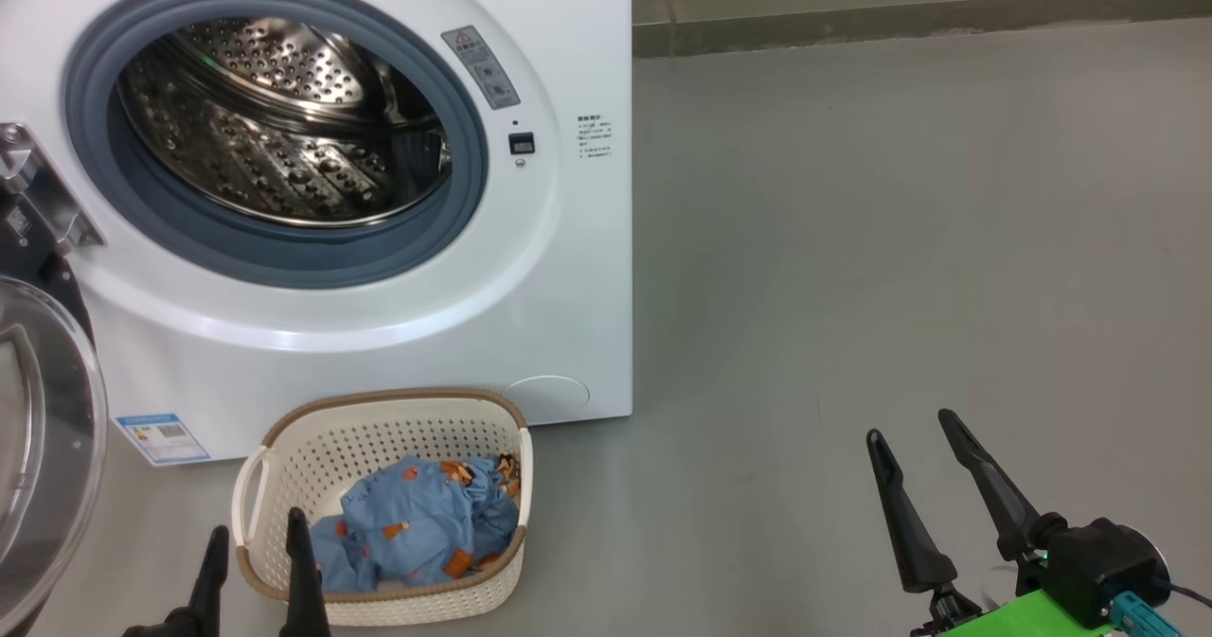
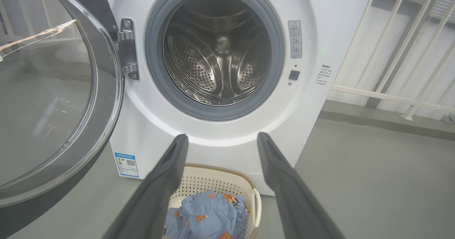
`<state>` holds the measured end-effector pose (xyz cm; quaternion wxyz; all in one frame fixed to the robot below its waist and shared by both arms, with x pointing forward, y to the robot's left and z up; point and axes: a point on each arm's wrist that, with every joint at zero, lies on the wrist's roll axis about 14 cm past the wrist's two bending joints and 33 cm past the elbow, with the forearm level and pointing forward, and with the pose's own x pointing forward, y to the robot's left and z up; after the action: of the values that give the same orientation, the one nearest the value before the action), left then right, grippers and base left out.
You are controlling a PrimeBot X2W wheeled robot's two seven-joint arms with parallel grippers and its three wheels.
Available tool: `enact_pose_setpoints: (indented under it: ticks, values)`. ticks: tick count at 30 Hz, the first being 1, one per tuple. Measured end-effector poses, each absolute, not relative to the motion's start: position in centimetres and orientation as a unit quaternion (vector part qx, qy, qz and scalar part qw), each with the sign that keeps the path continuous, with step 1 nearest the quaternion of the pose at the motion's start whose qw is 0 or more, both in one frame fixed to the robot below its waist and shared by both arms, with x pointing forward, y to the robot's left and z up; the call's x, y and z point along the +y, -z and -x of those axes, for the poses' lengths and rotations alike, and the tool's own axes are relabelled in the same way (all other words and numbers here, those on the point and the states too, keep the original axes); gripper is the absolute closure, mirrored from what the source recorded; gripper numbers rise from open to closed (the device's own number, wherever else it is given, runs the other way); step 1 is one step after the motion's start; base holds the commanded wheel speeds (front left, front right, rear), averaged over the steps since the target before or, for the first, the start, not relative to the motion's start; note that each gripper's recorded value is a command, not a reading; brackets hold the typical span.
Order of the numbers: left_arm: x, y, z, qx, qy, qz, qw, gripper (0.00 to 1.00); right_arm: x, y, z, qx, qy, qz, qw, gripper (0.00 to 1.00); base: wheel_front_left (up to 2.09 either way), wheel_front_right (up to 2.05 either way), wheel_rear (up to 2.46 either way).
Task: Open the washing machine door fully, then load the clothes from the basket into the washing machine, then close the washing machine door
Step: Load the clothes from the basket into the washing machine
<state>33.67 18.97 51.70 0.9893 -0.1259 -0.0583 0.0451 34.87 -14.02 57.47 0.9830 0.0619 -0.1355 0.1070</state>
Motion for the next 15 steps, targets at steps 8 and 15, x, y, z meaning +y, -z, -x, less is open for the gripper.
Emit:
enact_pose_setpoints:
  ticks: [8, 15]
  values:
    - [18.92, -51.47, -33.65, -0.055, -0.046, 0.127, 0.989, 0.00, -13.93, -57.17, -35.00, -0.130, -0.108, -0.062, 0.984, 0.00, 0.00, 0.00, 0.00]
    - [18.79, -51.44, -33.58, -0.054, -0.044, 0.162, 0.984, 0.00, -13.78, -57.14, -35.05, -0.129, -0.110, -0.063, 0.984, 0.00, 0.05, -0.05, 0.00]
